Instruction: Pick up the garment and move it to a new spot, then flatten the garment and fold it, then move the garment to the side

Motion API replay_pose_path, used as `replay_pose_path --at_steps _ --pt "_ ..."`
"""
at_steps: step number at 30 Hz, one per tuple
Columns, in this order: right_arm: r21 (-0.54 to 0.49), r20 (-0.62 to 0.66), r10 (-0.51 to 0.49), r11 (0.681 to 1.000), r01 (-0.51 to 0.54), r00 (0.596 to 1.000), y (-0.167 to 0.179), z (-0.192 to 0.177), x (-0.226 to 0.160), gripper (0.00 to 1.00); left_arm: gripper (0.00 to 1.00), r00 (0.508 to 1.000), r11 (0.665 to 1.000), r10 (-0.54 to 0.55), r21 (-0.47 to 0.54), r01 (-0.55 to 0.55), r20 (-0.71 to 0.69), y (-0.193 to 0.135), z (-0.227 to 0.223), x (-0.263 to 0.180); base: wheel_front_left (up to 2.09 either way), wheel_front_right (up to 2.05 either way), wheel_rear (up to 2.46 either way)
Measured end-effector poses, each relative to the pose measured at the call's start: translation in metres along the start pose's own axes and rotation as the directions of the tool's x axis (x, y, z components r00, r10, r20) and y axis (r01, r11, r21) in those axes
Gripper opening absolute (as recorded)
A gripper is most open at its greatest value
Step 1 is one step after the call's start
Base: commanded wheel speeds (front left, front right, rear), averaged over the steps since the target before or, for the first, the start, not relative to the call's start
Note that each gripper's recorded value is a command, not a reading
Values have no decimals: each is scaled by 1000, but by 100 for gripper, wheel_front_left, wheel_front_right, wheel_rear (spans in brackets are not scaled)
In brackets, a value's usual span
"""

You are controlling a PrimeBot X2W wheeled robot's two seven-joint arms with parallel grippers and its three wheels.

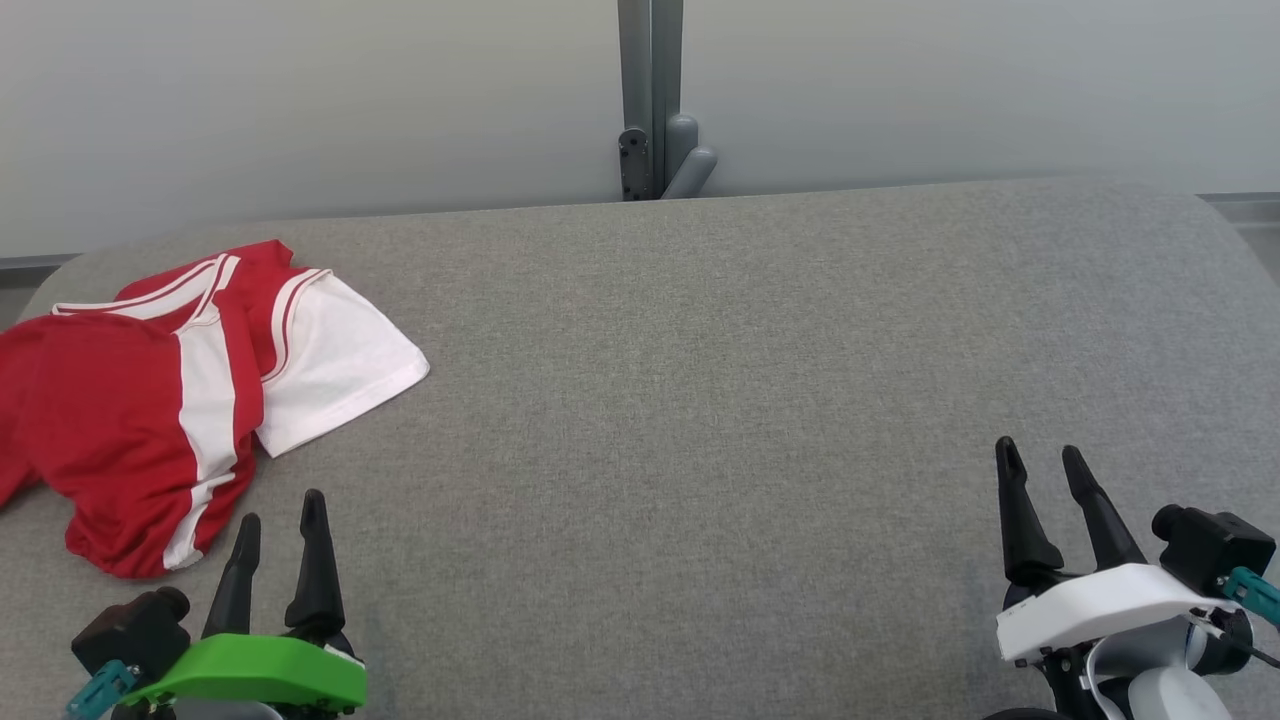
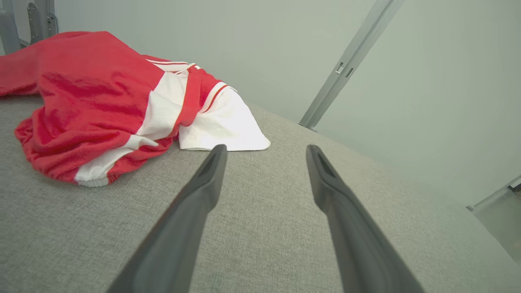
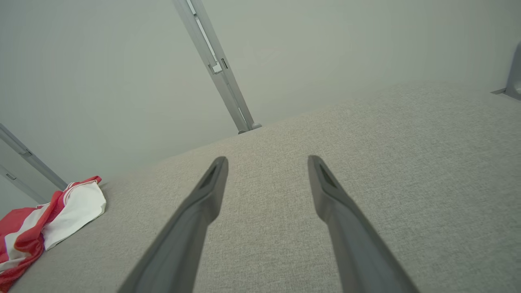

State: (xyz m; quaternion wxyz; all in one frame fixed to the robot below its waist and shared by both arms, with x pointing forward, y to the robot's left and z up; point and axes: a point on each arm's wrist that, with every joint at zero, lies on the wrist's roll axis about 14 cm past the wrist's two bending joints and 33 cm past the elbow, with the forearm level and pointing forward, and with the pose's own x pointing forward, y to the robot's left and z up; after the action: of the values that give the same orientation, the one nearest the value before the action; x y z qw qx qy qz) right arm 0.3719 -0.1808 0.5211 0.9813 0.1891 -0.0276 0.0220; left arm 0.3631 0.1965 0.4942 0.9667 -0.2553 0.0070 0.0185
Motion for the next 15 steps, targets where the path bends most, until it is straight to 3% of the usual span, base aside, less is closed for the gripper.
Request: replay_pose_path --at_steps 15 --pt "-160 14 15 987 -12 1000 -1 2 -2 100 100 999 986 -39 162 37 5 -3 0 -2 0 0 0"
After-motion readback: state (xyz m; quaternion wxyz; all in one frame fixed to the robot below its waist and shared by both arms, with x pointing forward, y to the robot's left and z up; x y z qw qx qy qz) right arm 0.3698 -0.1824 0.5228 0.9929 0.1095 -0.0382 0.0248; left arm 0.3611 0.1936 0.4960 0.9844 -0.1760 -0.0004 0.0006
